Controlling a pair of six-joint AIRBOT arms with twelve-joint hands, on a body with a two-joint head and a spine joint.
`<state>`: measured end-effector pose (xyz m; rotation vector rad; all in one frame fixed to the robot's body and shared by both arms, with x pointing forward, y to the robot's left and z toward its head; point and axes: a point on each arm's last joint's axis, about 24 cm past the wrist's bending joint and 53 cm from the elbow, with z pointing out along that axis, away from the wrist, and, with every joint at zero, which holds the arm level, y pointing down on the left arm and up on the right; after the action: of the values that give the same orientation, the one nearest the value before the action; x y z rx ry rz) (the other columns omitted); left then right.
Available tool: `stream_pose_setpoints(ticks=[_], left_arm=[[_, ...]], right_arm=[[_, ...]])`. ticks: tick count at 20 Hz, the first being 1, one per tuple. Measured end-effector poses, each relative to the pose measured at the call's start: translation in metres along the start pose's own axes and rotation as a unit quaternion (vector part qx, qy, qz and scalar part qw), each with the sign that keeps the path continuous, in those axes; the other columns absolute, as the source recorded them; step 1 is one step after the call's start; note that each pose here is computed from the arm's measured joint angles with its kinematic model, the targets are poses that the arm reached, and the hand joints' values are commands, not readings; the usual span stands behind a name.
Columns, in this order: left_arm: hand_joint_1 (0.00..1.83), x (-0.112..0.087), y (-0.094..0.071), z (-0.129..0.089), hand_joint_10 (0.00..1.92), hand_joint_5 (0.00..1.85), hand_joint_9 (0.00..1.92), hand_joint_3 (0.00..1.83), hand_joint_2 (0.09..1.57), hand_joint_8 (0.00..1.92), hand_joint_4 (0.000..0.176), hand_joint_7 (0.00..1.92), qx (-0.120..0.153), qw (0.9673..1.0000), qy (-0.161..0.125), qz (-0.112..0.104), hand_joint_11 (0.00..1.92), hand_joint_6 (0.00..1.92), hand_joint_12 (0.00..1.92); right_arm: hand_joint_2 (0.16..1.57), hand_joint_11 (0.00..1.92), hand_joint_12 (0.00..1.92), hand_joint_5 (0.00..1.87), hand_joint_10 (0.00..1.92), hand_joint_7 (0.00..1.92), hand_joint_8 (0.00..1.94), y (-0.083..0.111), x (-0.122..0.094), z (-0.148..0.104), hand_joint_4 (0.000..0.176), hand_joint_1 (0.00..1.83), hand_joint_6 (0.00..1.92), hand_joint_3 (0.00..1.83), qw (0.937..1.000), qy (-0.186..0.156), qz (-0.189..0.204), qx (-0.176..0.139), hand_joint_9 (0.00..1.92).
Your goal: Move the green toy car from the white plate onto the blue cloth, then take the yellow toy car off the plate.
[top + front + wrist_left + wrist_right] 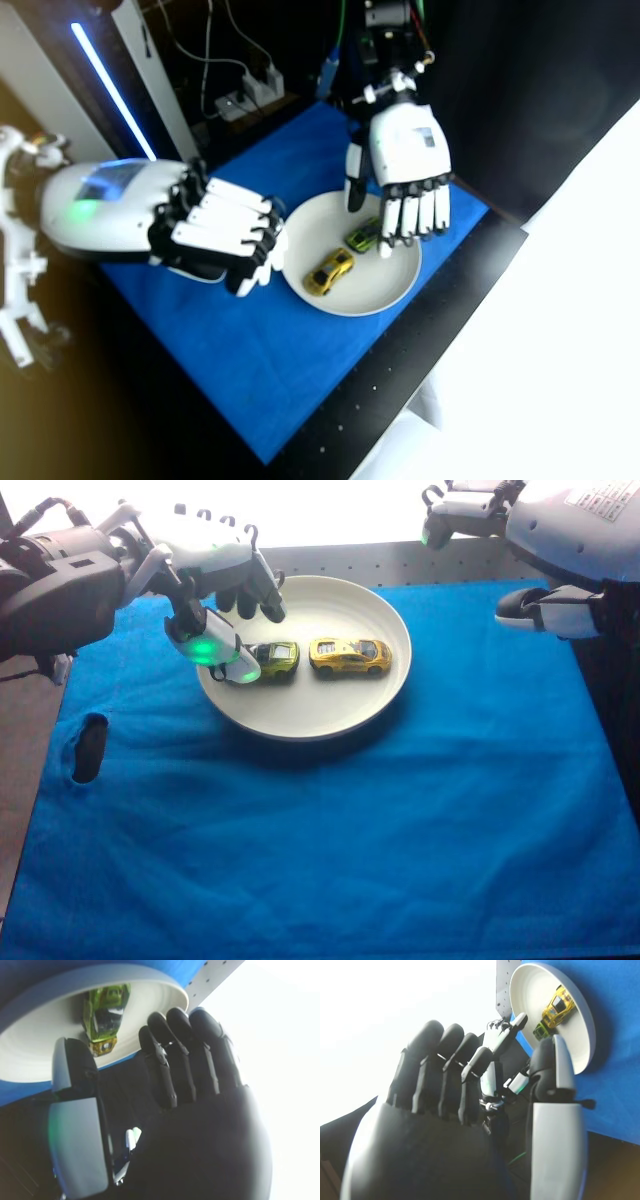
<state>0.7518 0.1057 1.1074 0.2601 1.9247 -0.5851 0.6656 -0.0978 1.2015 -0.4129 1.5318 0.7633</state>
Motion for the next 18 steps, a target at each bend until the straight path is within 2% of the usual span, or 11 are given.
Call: stream_pose_setpoints(ticks=[2,4,8,10,11,12,13,14,15,17,18], left_arm=[[0.96,0.003,0.0,0.002,1.29,0.84,0.51,0.0,1.01,0.93,0.0,0.57,-0.001,1.0,0.004,0.0,0.41,0.03,1.78],[0.98,0.005,-0.002,0.003,1.2,0.87,0.55,0.0,1.03,0.82,0.0,0.63,0.0,1.0,0.007,0.0,0.42,0.07,1.74],[0.98,0.006,0.002,0.005,0.98,0.86,0.65,0.0,1.04,0.53,0.0,0.76,-0.005,1.0,0.009,-0.001,0.45,0.08,1.63],[0.99,0.009,0.003,0.005,1.12,0.87,0.62,0.0,1.06,0.65,0.0,0.76,-0.006,0.9999,0.012,0.0,0.47,0.11,1.69],[1.02,0.01,0.004,0.005,1.29,0.9,0.66,0.0,1.08,0.92,0.0,0.76,-0.007,0.9999,0.014,0.0,0.53,0.14,1.77],[1.1,0.011,0.004,0.004,1.41,0.88,0.7,0.01,1.14,1.1,0.0,0.76,-0.007,0.9999,0.015,0.0,0.61,0.93,1.82],[1.2,0.011,0.005,0.004,1.46,0.77,0.74,0.01,1.19,1.32,0.0,0.87,-0.008,0.9999,0.015,0.0,0.66,1.08,1.86],[1.21,0.011,0.005,0.004,1.53,0.73,0.78,0.0,1.21,1.4,0.0,0.88,-0.008,0.9999,0.015,-0.001,0.71,1.12,1.9],[1.2,0.011,0.006,0.005,1.4,0.75,0.73,0.0,1.2,1.36,0.0,0.88,-0.009,0.9999,0.015,-0.001,0.64,1.15,1.83],[1.07,0.011,0.006,0.005,1.2,0.78,0.67,0.0,1.21,0.99,0.0,0.77,-0.009,0.9998,0.015,-0.002,0.37,1.28,1.76],[1.1,0.011,0.006,0.005,1.19,0.81,0.65,0.0,1.2,0.9,0.0,0.79,-0.009,0.9998,0.015,-0.003,0.31,1.24,1.77]], right_arm=[[0.96,0.33,1.77,0.46,1.24,0.49,0.85,0.0,0.0,0.0,0.0,1.23,0.82,0.02,1.0,0.0,0.0,0.0,0.41],[0.96,0.23,1.84,0.41,1.32,0.42,0.96,0.0,0.0,0.0,0.0,1.24,0.89,0.02,1.0,0.0,0.0,0.0,0.33],[0.96,0.26,1.81,0.4,1.31,0.43,0.98,0.0,0.0,0.0,0.0,1.25,0.89,0.03,1.0,0.0,0.0,0.0,0.34],[0.96,0.25,1.8,0.4,1.28,0.43,0.96,0.0,0.0,0.0,0.0,1.26,0.88,0.03,1.0,0.0,0.0,0.0,0.34],[0.96,0.27,1.8,0.4,1.28,0.44,0.96,0.0,0.0,0.0,0.0,1.24,0.88,0.03,1.0,0.0,0.0,0.0,0.36],[0.96,0.29,1.79,0.41,1.28,0.44,0.97,0.0,0.0,0.0,0.0,1.22,0.89,0.03,1.0,0.0,0.0,0.0,0.37],[0.96,0.3,1.79,0.42,1.28,0.45,0.97,0.0,0.0,0.0,0.0,1.19,0.89,0.03,1.0,0.0,0.0,0.0,0.39],[0.95,0.28,1.8,0.41,1.29,0.44,0.97,0.0,0.0,0.0,0.0,1.2,0.9,0.04,1.0,0.0,0.0,0.0,0.37],[0.95,0.29,1.84,0.41,1.33,0.44,1.02,0.0,0.0,0.0,0.0,1.2,0.93,0.04,1.0,0.0,0.0,0.0,0.36],[0.94,0.25,1.84,0.4,1.36,0.42,1.08,0.0,0.0,0.0,0.0,1.18,0.98,0.06,1.0,0.0,0.0,0.0,0.35],[0.95,0.25,1.8,0.4,1.32,0.42,1.05,0.0,0.0,0.0,0.0,1.17,0.96,0.07,1.0,0.0,0.0,0.0,0.35]])
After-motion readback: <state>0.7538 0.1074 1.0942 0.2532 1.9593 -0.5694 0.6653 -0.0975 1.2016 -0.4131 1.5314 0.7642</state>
